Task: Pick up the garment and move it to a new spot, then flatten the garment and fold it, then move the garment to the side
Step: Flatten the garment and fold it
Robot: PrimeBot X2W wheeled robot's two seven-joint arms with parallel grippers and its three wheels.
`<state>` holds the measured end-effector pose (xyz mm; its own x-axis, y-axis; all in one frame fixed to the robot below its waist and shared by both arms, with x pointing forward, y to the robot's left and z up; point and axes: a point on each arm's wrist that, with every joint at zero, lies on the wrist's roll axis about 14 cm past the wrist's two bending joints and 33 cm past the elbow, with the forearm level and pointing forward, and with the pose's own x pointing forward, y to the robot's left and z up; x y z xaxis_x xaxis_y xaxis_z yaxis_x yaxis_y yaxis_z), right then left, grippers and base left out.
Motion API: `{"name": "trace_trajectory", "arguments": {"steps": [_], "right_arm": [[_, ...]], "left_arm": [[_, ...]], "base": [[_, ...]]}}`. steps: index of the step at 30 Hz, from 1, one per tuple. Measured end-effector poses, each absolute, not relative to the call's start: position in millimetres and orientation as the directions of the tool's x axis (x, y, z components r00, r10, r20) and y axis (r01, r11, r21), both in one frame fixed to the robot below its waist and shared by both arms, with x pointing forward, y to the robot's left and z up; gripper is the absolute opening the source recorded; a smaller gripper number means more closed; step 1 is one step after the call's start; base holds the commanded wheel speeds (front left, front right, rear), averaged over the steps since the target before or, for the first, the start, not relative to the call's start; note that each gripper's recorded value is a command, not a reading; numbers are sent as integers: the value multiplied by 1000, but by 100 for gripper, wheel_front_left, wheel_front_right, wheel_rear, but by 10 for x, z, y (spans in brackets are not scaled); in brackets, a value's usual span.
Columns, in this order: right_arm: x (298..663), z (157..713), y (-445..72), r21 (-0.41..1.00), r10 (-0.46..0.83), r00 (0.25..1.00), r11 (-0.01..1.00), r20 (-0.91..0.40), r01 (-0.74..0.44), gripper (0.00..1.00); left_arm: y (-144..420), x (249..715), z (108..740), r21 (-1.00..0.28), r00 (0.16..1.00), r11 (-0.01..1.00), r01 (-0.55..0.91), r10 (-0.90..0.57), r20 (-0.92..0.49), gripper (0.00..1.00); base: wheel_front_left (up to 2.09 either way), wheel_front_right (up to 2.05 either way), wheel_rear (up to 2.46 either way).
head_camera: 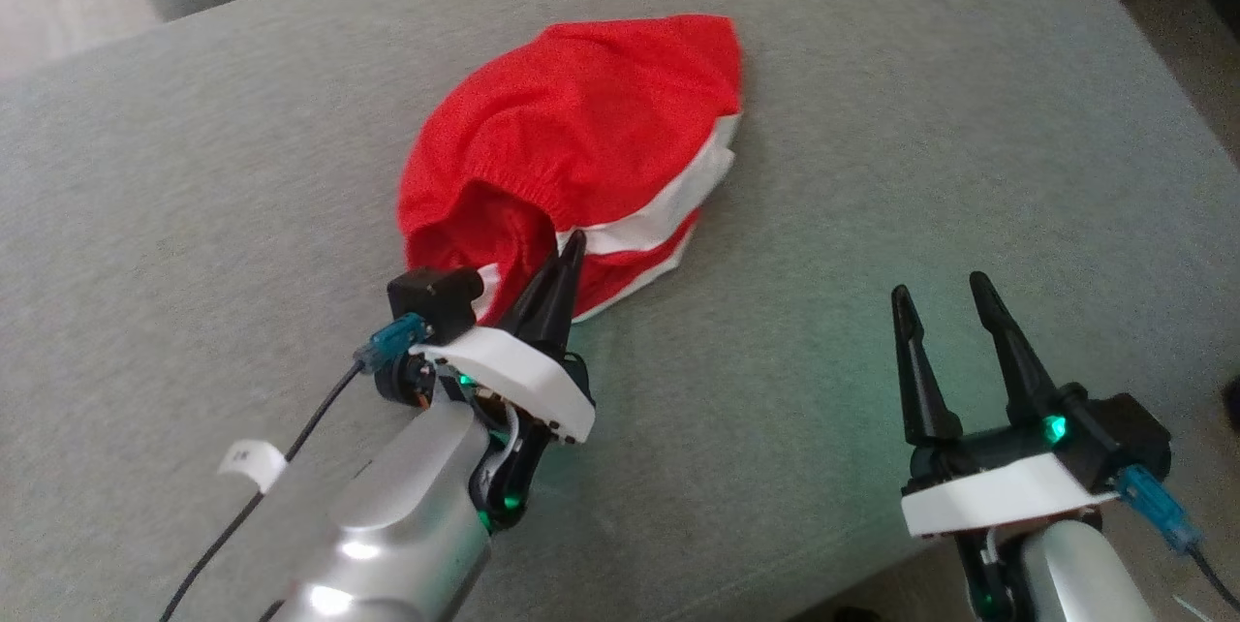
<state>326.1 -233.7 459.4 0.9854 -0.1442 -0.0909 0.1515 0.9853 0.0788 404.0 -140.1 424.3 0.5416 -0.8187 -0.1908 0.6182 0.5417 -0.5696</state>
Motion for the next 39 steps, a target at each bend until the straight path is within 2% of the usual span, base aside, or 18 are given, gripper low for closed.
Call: {"name": "trace_trajectory", "arguments": {"steps": [9,16,20,26,39], "right_arm": [[3604,4549,-1849,95,29,996,995,-81,-22,100],[3828,4493,-1265,118,212,974,972,-79,-202,100],[3861,4425,-972,136,298,950,949,-93,-284,100],[3819,4265,-671,137,388,911,919,-142,-370,100],[3694,3993,-553,85,450,861,893,-238,-443,100]], "left_arm": [[-775,4216,4576,-575,693,600,555,-716,-78,0],[262,4250,4677,-530,853,741,411,-518,-63,0],[817,4158,4654,-485,913,818,308,-397,-90,0],[1249,3996,4698,-448,951,866,223,-294,-97,0],[1374,3886,4786,-440,964,877,194,-253,-79,0]], "base": [[0,0,0],[0,0,0],[0,0,0],[0,0,0],[0,0,0]]}}
